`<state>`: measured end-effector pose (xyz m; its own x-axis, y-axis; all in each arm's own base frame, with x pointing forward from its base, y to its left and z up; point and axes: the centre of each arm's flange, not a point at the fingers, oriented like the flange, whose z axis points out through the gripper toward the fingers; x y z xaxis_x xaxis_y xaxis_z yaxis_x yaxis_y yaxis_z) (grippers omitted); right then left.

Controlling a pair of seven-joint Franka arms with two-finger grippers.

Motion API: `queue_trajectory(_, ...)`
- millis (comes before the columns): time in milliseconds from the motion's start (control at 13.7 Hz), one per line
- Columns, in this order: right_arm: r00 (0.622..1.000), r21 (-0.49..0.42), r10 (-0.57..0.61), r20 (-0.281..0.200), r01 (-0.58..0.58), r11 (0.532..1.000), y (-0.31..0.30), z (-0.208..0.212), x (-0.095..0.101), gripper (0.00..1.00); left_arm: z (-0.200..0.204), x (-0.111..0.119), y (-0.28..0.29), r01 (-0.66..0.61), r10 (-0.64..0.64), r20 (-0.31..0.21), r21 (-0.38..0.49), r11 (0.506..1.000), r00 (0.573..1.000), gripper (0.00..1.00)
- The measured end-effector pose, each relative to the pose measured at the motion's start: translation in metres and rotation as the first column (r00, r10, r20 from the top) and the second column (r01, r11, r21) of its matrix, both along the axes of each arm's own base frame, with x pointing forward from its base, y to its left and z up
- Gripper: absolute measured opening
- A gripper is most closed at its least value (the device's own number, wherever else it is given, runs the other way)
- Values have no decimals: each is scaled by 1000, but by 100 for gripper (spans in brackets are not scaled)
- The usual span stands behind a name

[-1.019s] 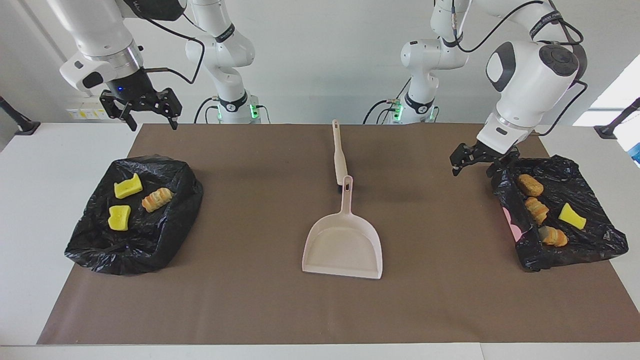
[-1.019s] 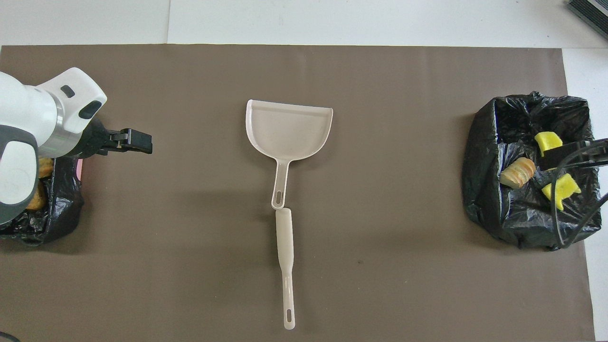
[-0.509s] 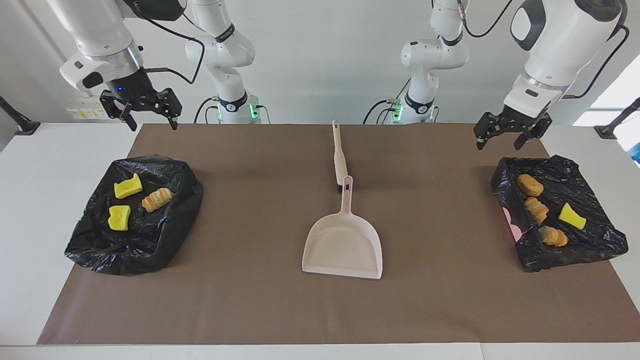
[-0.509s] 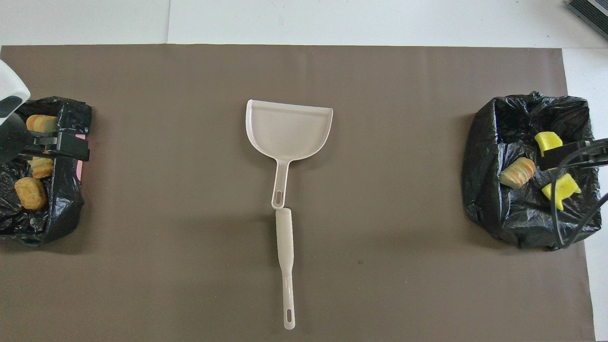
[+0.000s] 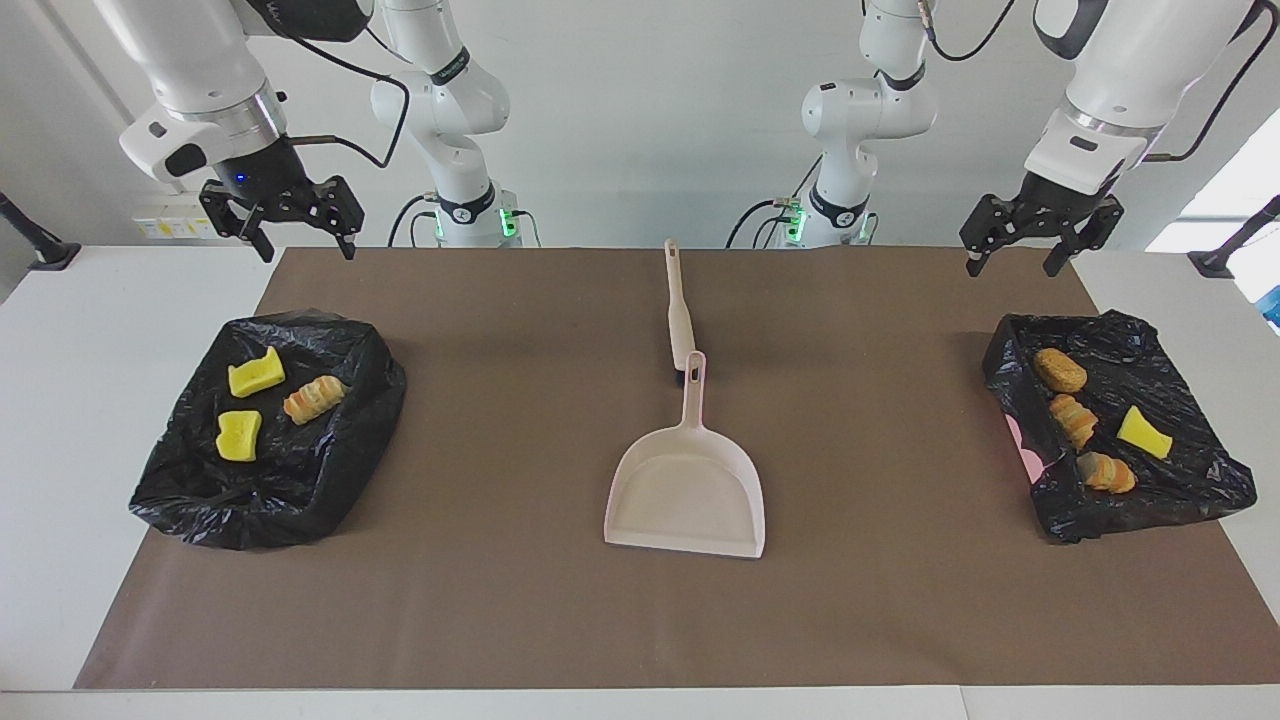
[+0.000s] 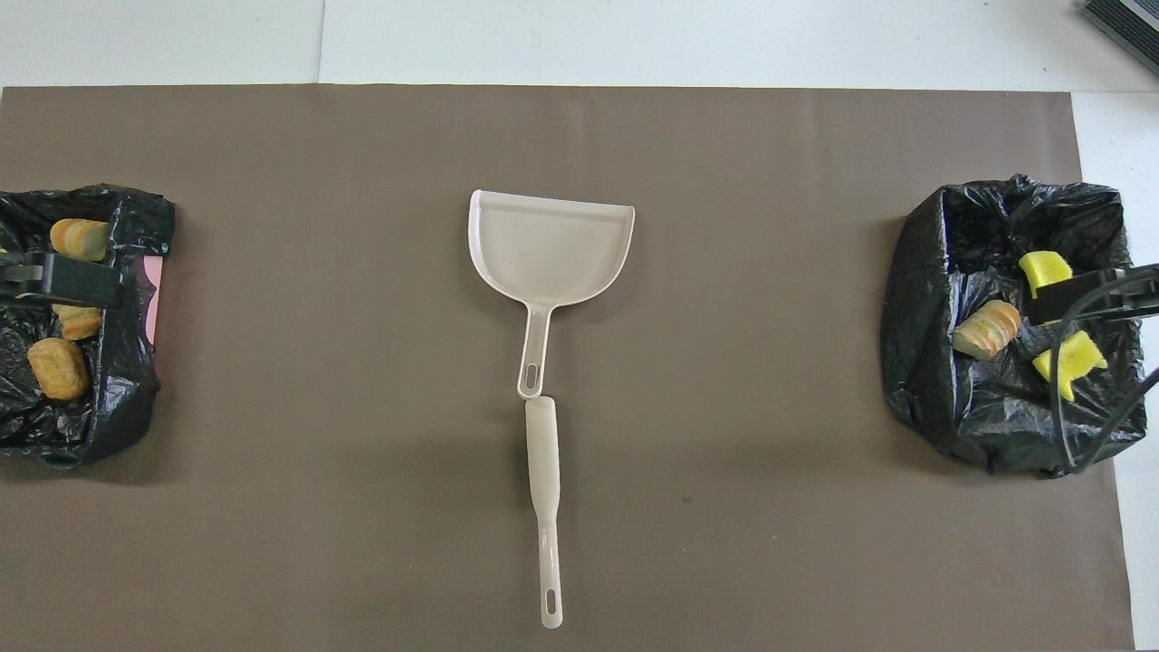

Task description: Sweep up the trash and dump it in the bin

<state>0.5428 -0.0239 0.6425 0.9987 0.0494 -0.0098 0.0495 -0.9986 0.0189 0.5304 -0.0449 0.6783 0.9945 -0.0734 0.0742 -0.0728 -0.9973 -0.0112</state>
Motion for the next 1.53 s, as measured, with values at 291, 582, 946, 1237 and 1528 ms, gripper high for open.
queue_trajectory(291, 1000, 0, 0, 0, 0, 1000, 0, 0, 0, 100, 8, -11, 6, -14, 14, -4, -38, 999, 1000, 100)
queue_trajectory(582, 1000, 0, 0, 0, 0, 1000, 0, 0, 0, 100, 4, -13, 7, -16, 16, -13, -39, 999, 1000, 100)
queue_trajectory(946, 1000, 0, 0, 0, 0, 1000, 0, 0, 0, 100, 2, -16, 7, -17, 15, -33, -37, 999, 999, 100)
queue_trajectory(1237, 1000, 0, 0, 0, 0, 1000, 0, 0, 0, 100, 3, -17, 8, -17, 16, -34, -37, 999, 999, 100)
queue_trajectory(1528, 1000, 0, 0, 0, 0, 1000, 0, 0, 0, 100, 3, -17, 7, -16, 15, -33, -37, 999, 999, 100)
